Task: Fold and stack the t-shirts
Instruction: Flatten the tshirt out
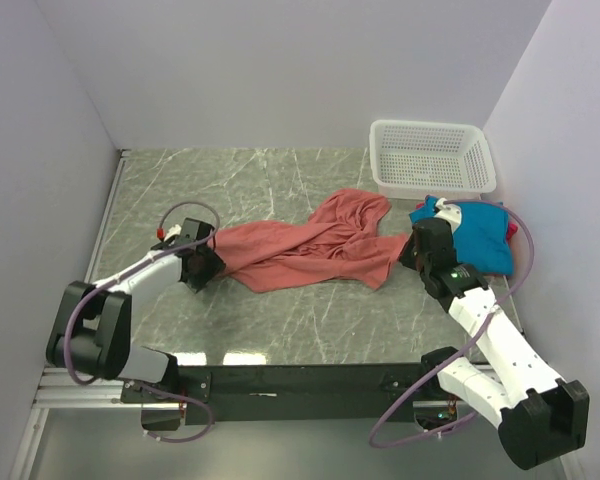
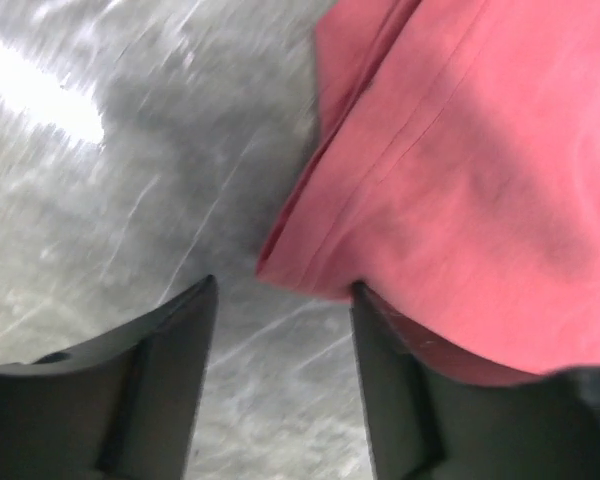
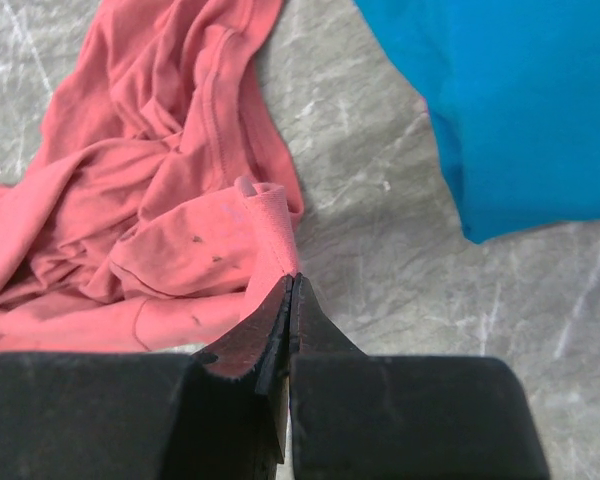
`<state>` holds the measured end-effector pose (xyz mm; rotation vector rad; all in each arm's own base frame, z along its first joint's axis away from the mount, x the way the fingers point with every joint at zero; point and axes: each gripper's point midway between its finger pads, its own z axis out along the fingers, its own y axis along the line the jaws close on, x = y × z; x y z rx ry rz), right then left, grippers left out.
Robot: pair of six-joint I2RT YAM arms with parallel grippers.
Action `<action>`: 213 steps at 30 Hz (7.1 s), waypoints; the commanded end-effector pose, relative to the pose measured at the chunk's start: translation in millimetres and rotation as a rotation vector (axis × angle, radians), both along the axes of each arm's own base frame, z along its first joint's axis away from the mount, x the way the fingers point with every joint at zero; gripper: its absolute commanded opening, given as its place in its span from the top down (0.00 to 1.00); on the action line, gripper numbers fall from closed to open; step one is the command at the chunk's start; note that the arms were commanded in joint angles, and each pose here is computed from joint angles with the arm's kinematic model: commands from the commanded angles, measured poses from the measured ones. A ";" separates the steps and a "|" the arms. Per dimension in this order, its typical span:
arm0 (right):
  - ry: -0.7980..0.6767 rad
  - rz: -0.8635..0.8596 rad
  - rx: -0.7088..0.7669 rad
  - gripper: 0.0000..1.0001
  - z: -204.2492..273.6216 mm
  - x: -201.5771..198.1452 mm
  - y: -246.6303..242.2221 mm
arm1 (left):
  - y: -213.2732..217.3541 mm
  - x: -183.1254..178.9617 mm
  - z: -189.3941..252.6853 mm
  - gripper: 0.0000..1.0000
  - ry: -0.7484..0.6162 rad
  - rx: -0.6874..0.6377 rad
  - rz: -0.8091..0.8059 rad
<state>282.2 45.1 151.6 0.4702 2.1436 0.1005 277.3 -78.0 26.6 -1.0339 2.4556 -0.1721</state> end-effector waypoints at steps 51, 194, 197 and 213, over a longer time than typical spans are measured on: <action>-0.047 0.068 0.014 1.00 1.7 18.1 0.5 | 7.6 50.6 9.2 0.13 0.019 0.065 -0.015; 0.089 0.291 0.249 1.00 -58.7 -29.7 51.0 | 30.6 -139.5 -17.0 0.99 0.378 0.088 0.376; 0.144 0.345 0.314 1.00 -62.8 -55.8 63.8 | 53.4 -124.2 1.2 0.99 0.320 0.136 0.448; 0.422 0.474 0.508 1.00 -57.8 -190.9 134.2 | 73.3 -122.4 22.5 0.99 0.314 0.064 0.505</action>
